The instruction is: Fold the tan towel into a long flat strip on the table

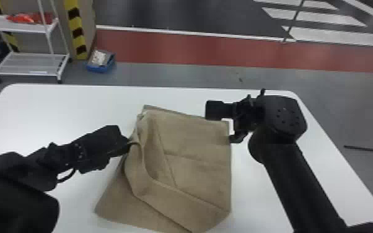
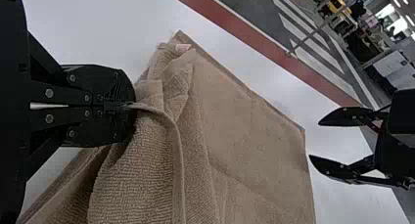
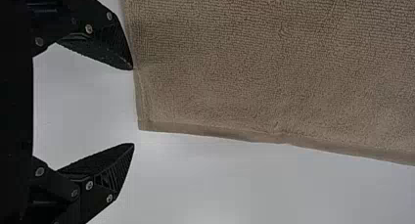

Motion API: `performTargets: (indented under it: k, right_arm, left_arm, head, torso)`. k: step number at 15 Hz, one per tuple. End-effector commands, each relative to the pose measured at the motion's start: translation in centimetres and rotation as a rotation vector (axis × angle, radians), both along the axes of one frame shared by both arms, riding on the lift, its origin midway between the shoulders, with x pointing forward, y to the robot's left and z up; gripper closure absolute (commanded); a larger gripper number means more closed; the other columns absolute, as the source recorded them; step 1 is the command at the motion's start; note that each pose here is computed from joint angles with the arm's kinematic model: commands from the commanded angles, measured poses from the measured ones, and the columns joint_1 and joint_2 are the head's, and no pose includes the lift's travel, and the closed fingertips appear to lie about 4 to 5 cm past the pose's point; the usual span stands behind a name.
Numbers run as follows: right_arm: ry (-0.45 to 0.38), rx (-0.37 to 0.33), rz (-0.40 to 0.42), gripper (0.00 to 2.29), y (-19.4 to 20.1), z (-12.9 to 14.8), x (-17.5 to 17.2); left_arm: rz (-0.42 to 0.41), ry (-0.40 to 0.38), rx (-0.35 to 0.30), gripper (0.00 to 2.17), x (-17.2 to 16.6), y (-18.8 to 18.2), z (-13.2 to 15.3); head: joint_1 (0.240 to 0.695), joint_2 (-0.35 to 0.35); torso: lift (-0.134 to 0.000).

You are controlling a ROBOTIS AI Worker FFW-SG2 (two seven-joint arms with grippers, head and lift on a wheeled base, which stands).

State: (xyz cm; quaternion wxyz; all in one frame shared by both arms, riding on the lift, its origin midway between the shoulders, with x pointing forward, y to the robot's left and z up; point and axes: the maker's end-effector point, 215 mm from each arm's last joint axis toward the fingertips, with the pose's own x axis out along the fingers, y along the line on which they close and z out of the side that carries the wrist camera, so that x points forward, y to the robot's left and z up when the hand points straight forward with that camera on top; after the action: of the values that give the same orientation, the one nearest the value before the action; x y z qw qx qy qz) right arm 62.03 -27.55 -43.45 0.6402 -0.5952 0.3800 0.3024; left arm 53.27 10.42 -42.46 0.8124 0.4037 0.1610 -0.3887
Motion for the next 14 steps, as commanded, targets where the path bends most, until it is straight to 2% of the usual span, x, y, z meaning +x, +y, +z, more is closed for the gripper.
performTargets:
  k: [1, 4, 6, 8, 10, 12, 13, 14]
  right_arm:
    - [0.035, -0.011, -0.006, 0.15, 0.3, -1.2, -0.4]
    - [0.071, -0.009, -0.038, 0.29, -0.2, -1.9, -0.7]
    - [0.104, 0.013, -0.078, 0.55, -0.7, -2.1, -0.9]
    - [0.148, 0.042, -0.094, 1.05, -0.6, -2.4, -1.6]
    - [0.160, 0.060, -0.112, 1.43, -0.7, -2.5, -2.0]
    - [0.160, 0.073, -0.120, 1.48, -0.9, -2.5, -2.0]
    - [0.154, 0.080, -0.126, 1.41, -1.1, -2.8, -2.0]
    - [0.149, 0.111, -0.128, 1.15, -0.5, -2.9, -2.3]
  left_arm:
    - [-0.010, 0.001, 0.000, 2.13, 0.3, -0.3, -0.2]
    - [-0.041, -0.006, -0.003, 2.13, 0.6, -1.5, 0.0]
    - [-0.058, -0.008, -0.004, 2.13, 0.6, -2.3, 0.2]
    - [-0.068, -0.010, -0.004, 2.13, 0.6, -2.6, 0.2]
    - [-0.075, -0.009, -0.001, 2.13, 0.5, -2.6, 0.1]
    - [-0.081, -0.011, -0.002, 2.13, 0.5, -2.7, 0.2]
    - [-0.081, -0.009, -0.002, 2.13, 0.5, -2.7, 0.2]
    - [-0.082, -0.008, -0.004, 2.13, 0.5, -2.7, 0.2]
  head:
    - [0.695, -0.163]
    - [0.695, -0.163]
    - [0.695, -0.172]
    - [0.695, -0.180]
    - [0.695, -0.190]
    - [0.695, -0.194]
    - [0.695, -0.195]
    - [0.695, -0.196]
  torso:
    - [-0.123]
    - [-0.123]
    - [-0.123]
    - [-0.123]
    - [-0.123]
    - [-0.123]
    - [-0.123]
    - [-0.123]
